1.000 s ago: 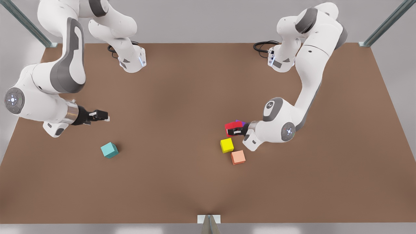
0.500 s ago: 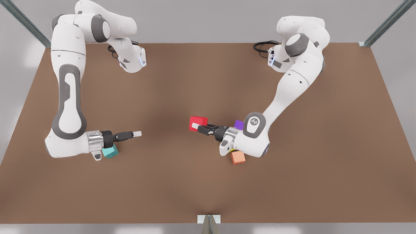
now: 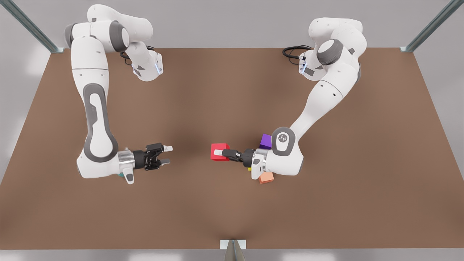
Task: Pick up red wooden cube and pass to hand red wooden cube and place in blue wooden cube
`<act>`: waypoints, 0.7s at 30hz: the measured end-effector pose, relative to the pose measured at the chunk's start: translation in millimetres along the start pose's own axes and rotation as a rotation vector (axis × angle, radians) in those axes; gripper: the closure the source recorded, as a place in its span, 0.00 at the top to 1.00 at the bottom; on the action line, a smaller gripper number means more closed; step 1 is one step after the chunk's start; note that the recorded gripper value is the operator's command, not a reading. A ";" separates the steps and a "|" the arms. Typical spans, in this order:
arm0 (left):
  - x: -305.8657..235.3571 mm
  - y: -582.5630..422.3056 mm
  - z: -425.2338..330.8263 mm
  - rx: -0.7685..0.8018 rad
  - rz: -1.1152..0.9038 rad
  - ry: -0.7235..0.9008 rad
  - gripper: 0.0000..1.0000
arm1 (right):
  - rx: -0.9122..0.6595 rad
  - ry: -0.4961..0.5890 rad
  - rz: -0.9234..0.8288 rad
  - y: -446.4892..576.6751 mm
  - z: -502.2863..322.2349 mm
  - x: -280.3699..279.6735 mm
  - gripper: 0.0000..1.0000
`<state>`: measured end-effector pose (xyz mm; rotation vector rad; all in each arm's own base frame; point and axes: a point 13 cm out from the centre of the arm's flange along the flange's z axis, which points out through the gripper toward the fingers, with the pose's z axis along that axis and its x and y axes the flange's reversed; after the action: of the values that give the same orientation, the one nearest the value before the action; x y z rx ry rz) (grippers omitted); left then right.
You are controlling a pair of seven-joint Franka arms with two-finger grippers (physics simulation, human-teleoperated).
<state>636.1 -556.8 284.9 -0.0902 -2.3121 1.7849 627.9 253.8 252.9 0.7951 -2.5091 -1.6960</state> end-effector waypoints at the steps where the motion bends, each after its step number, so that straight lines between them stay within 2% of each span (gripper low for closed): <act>1: -1.6 1.4 0.0 0.002 0.012 -0.006 0.60 | -0.014 -0.005 -0.050 0.9 6.0 -0.8 1.00; 11: -21.9 3.8 -8.1 0.030 0.115 -0.063 0.60 | -0.123 -0.171 -0.467 13.6 37.9 2.0 1.00; 15: -27.8 2.5 -11.1 0.045 0.142 -0.079 0.61 | -0.155 -0.268 -0.588 25.5 59.4 -14.1 1.00; 21: -29.8 -3.8 -13.4 0.065 0.171 -0.090 0.61 | -0.124 -0.408 -0.755 27.4 62.9 -49.5 1.00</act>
<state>668.2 -550.5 287.8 -0.2067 -2.3689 1.9832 642.2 336.4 263.9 1.6913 -2.4507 -2.4052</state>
